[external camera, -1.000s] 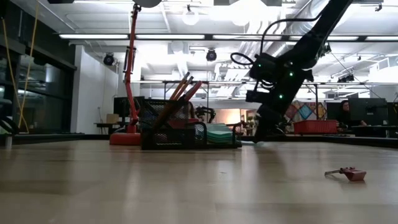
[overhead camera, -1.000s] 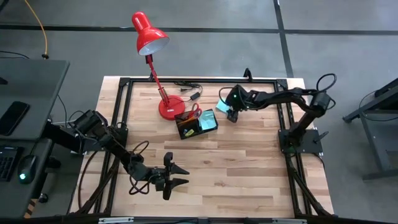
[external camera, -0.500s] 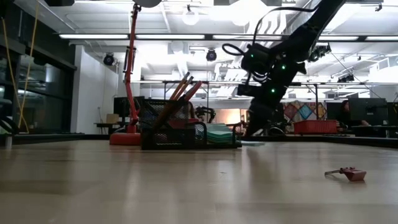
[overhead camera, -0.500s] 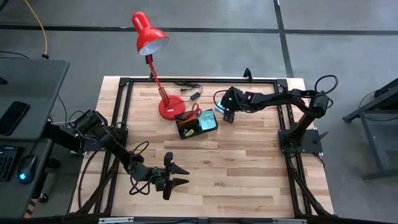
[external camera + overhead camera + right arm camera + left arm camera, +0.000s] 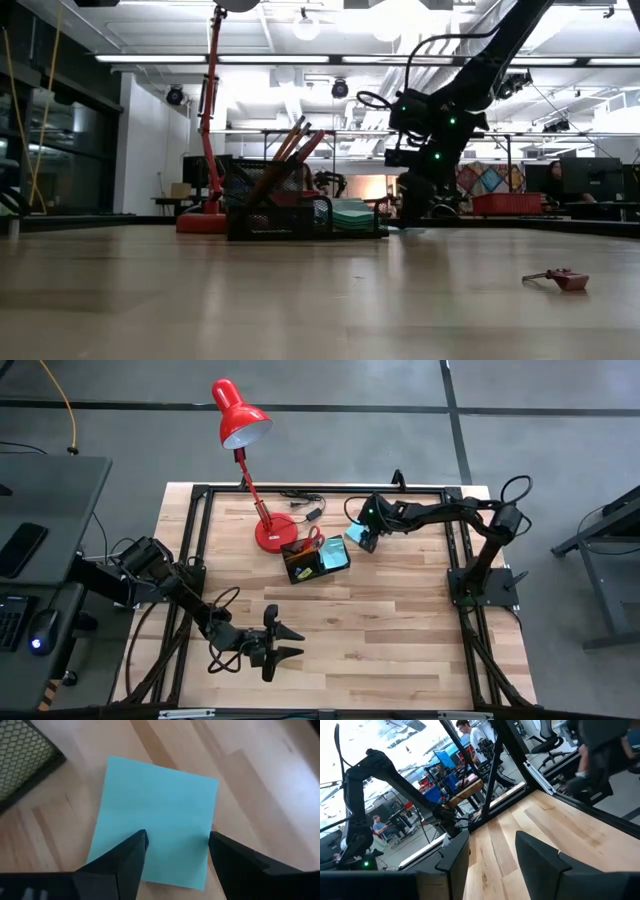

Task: Pick and place office supplies into organizer
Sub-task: Put the blue sticky notes into the desk organizer

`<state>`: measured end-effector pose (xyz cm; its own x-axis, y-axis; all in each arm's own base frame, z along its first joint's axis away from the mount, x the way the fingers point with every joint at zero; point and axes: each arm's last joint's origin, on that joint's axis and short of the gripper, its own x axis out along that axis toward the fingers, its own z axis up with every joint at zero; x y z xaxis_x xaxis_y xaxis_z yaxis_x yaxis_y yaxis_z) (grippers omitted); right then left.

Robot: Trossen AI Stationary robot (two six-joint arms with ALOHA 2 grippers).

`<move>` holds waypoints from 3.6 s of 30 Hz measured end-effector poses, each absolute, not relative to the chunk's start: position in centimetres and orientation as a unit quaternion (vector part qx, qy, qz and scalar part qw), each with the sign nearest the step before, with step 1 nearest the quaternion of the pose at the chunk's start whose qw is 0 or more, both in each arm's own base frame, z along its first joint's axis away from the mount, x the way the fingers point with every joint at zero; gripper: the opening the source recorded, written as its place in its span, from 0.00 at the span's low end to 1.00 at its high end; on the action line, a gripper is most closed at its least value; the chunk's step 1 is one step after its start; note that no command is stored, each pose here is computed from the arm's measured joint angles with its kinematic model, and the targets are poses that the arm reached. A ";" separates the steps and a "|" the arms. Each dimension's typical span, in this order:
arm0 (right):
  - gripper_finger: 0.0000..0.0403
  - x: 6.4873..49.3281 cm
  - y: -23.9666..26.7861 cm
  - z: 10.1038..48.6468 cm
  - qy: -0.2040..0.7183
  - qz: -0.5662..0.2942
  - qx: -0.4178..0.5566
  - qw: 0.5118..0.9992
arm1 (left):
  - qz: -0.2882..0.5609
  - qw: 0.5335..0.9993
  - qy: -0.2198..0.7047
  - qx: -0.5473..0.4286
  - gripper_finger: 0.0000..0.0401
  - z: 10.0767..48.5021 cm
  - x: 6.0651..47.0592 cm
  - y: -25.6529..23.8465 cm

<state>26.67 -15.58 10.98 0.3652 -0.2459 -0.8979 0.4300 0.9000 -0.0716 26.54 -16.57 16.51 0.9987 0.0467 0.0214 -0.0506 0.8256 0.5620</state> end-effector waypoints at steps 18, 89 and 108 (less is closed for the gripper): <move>0.50 23.7 -9.0 13.0 0.612 -0.194 0.069 0.763 | 0.013 0.964 -0.006 0.265 0.38 16.5 26.6 -16.7; 0.03 24.9 -2.9 9.9 0.512 -0.350 0.090 0.779 | 0.011 0.963 0.006 0.269 0.38 16.2 26.6 -16.7; 0.00 25.6 -0.2 12.7 0.533 -0.303 -0.009 0.790 | 0.009 0.962 0.008 0.271 0.38 16.2 26.6 -16.7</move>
